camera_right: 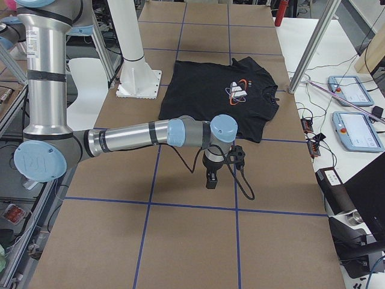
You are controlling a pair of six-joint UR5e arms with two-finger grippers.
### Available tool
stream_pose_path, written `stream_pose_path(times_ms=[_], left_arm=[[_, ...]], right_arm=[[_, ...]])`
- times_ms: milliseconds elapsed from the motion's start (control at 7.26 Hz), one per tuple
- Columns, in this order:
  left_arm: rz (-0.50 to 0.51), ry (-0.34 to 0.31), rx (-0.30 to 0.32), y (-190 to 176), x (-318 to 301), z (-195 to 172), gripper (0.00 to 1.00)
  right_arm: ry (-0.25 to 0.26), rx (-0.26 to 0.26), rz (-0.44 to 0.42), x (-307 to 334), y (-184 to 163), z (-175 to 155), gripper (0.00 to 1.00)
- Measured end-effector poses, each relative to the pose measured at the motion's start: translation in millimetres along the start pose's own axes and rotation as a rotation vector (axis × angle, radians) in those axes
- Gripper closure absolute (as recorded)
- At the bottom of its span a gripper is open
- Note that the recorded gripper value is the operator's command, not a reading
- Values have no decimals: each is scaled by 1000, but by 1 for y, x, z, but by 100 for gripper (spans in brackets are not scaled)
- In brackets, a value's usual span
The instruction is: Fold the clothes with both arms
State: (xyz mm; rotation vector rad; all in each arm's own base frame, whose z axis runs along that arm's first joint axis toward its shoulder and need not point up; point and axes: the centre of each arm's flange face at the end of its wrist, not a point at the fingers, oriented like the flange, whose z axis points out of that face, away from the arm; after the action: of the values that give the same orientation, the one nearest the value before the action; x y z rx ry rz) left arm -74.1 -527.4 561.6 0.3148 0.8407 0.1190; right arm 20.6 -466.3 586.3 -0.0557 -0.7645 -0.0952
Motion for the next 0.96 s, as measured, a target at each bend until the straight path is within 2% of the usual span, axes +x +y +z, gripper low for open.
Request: stream_pose_path(times_ms=[551, 965], left_arm=[[-31, 8, 7, 7, -22, -1, 0], [18, 8, 43, 29, -26, 5, 0]], right_arm=[[-1, -15, 18, 7, -1, 7, 0], [-7, 5, -5, 3, -2, 4, 0]])
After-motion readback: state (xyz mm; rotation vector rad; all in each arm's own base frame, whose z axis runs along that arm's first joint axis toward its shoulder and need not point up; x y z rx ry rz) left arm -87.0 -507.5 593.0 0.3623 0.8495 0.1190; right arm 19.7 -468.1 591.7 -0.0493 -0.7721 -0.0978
